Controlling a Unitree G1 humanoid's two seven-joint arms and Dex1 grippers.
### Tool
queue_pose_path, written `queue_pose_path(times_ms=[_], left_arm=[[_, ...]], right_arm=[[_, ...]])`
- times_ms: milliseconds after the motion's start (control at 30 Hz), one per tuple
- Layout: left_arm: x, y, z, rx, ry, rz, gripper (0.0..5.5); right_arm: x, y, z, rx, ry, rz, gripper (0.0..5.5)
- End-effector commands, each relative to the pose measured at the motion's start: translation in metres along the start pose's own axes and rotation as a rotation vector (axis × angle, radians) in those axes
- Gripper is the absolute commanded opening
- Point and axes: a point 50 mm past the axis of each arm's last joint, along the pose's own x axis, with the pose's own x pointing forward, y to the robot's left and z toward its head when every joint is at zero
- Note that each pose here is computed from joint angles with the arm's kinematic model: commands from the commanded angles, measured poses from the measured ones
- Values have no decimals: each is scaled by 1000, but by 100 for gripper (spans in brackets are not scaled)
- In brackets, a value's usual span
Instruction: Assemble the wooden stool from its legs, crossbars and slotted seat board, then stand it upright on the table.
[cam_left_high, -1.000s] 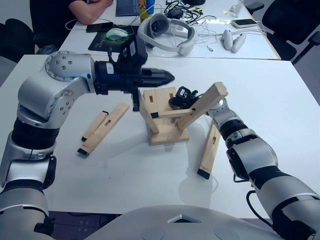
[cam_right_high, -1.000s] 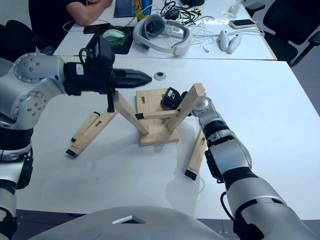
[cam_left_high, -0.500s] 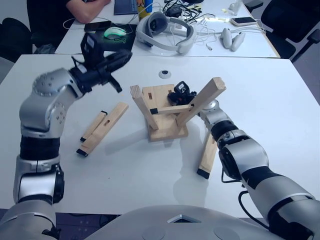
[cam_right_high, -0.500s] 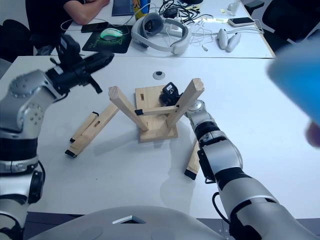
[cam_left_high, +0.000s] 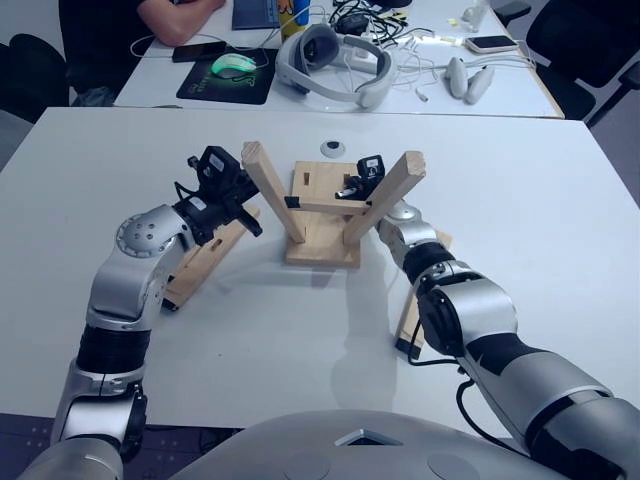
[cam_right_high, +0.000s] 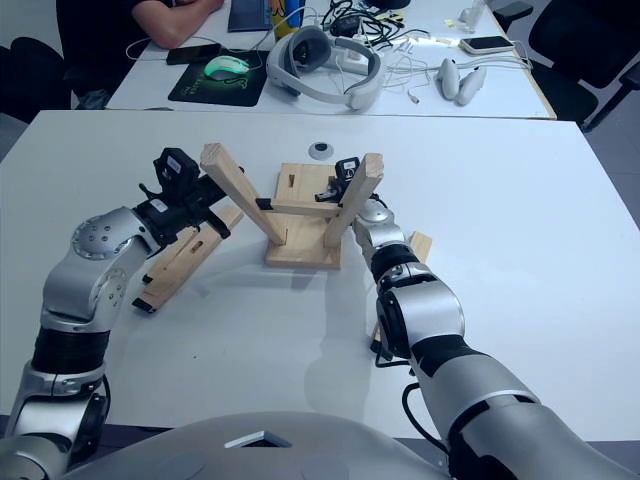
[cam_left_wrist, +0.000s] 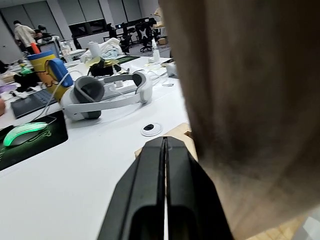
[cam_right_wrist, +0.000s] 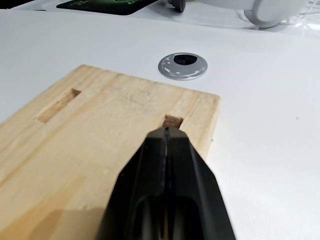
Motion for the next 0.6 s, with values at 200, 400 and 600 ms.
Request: queue_pose_path(times_ms=[200, 400, 600], left_arm=[[-20, 12, -35, 35, 86, 366, 2], [-57, -23, -13, 16, -41, 552, 2], [-91, -39, 18, 42, -128, 678, 2]], right_arm=[[-29, -66, 17, -96, -270, -208, 0], [-95, -58, -2, -119, -396, -233, 0], [-187, -23, 18, -153, -466, -275, 0]])
